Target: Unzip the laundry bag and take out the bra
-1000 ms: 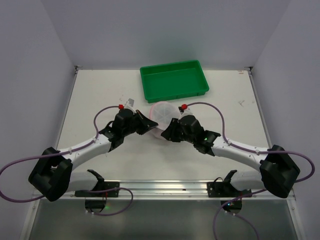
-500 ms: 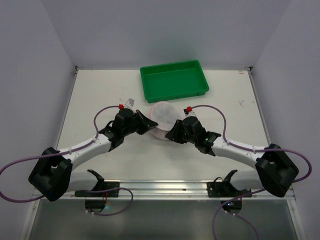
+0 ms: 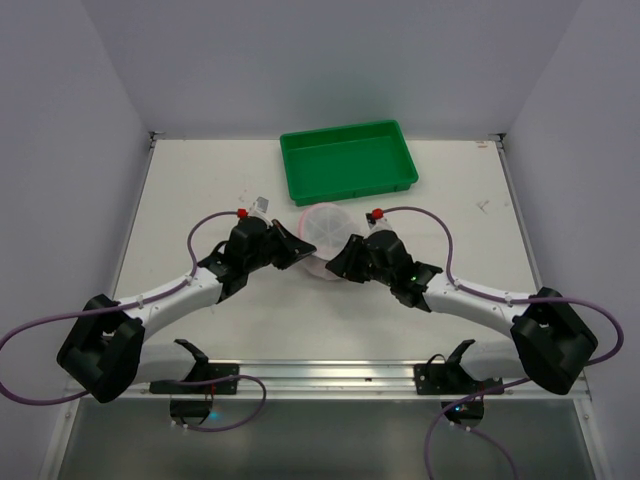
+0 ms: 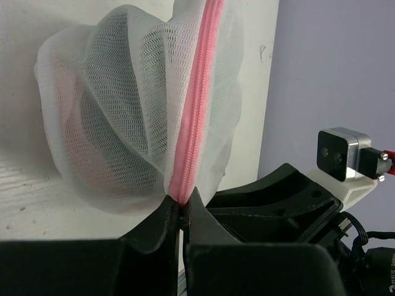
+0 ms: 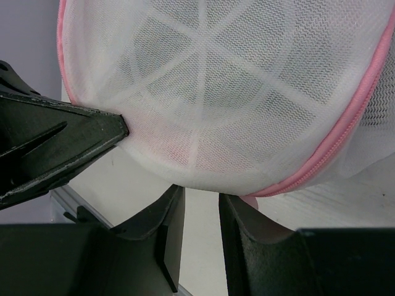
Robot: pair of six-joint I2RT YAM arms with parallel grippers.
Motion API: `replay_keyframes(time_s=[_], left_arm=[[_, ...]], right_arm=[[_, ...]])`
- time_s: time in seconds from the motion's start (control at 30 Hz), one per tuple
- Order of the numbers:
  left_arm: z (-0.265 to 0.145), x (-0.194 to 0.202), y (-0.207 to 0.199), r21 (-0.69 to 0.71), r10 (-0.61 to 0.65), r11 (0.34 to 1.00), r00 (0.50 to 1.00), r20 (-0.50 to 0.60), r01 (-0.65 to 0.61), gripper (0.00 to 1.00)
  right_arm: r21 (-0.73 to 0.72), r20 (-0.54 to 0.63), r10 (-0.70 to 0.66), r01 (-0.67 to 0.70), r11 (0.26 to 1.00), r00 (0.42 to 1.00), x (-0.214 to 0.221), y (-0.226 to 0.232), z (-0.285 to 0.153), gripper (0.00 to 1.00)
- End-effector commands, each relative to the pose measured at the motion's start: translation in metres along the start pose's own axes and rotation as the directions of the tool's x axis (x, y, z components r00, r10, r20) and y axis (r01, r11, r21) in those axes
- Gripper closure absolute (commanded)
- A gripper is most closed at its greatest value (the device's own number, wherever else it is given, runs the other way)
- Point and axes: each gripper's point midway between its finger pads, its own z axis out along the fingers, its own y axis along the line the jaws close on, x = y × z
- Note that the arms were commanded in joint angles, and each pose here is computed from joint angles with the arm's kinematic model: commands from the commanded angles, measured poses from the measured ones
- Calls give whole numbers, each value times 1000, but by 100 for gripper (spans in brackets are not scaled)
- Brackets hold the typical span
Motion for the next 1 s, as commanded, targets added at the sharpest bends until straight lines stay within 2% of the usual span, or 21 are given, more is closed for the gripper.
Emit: replay_keyframes(time_s=[0.0, 0.4, 0.53, 0.67, 0.77, 0.93, 0.97], left_arm=[[-2, -6, -27, 67, 9, 998, 1000, 10, -10, 100], [-4, -6, -28, 68, 12, 998, 1000, 12, -12, 100], [-3, -6, -29, 70, 11, 998, 1000, 12, -12, 100], [-3, -6, -28, 66, 11, 998, 1000, 13, -12, 100], [-3, -6, -27, 64, 14, 998, 1000, 14, -15, 100], [-3, -6, -24, 51, 20, 998, 1000, 16, -21, 100], [-3, -6, -23, 49, 21, 999, 1000, 17, -22, 100]], right_arm=[[-55, 50, -22, 25, 998, 999, -14, 15, 1, 70], [101, 67, -7, 0, 995, 998, -16, -14, 7, 71], [87, 75, -15, 8, 996, 997, -18, -12, 7, 81], [66, 76, -36, 31, 997, 996, -21, -5, 8, 84], [55, 69, -50, 46, 997, 996, -21, -2, 7, 92], [33, 65, -86, 84, 996, 994, -23, 4, 4, 93], [23, 68, -93, 92, 996, 993, -24, 7, 2, 96]])
